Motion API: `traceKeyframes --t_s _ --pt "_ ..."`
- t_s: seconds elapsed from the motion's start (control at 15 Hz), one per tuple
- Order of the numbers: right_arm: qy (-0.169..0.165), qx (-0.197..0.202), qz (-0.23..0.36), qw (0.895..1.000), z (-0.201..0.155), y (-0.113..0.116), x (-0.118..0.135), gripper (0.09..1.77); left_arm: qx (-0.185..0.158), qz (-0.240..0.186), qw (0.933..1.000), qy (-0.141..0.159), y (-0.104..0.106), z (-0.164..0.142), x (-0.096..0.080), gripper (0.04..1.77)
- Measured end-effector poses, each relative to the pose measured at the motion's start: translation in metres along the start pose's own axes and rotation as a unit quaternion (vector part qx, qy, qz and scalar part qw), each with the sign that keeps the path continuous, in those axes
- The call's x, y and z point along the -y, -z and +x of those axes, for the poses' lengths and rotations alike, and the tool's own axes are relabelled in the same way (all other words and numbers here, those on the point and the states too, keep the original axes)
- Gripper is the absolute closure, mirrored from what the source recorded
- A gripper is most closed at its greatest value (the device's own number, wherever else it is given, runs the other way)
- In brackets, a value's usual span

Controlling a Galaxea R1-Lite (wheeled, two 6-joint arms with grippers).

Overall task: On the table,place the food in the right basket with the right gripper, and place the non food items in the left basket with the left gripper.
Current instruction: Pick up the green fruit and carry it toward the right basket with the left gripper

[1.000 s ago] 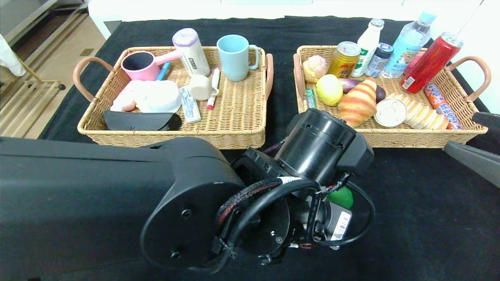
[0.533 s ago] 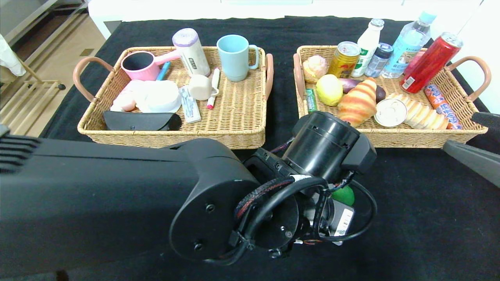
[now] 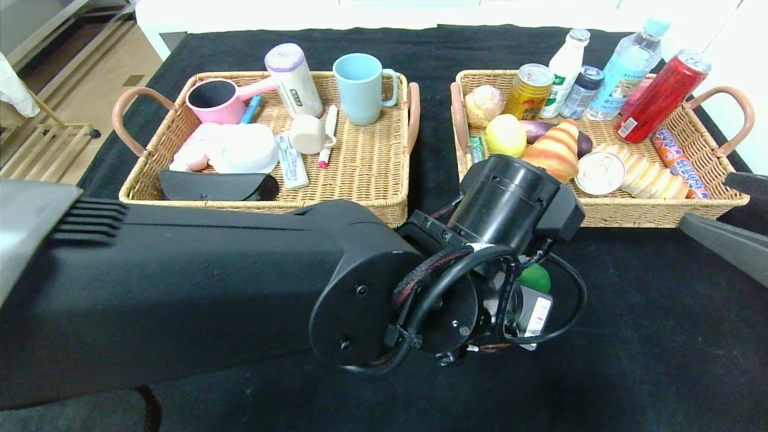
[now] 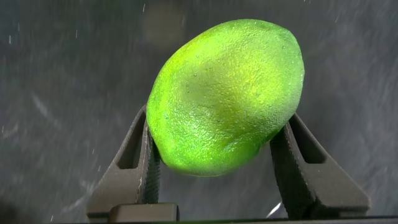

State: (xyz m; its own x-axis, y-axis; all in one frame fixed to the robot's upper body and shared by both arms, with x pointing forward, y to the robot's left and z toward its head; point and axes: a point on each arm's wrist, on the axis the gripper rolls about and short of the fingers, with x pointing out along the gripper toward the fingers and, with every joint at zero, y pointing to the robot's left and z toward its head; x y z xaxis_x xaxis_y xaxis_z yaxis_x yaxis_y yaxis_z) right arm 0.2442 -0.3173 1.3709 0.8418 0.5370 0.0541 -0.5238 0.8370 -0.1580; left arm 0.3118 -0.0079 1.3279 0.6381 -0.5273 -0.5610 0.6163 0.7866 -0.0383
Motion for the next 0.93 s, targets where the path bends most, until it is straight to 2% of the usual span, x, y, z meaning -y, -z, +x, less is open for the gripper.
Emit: traceKeyframes --t_s 0.87,0.93 --pt "0.004 -0.003 0.001 1.0 0.001 0.001 0.002 0.15 -0.006 -0.013 0.9999 0.006 0.001 0.016 0.003 0.76" --pt "0.004 -0.003 0.001 1.0 0.001 0.001 0.002 0.15 -0.007 -0.013 0.9999 0.006 0.001 0.016 0.003 0.71"
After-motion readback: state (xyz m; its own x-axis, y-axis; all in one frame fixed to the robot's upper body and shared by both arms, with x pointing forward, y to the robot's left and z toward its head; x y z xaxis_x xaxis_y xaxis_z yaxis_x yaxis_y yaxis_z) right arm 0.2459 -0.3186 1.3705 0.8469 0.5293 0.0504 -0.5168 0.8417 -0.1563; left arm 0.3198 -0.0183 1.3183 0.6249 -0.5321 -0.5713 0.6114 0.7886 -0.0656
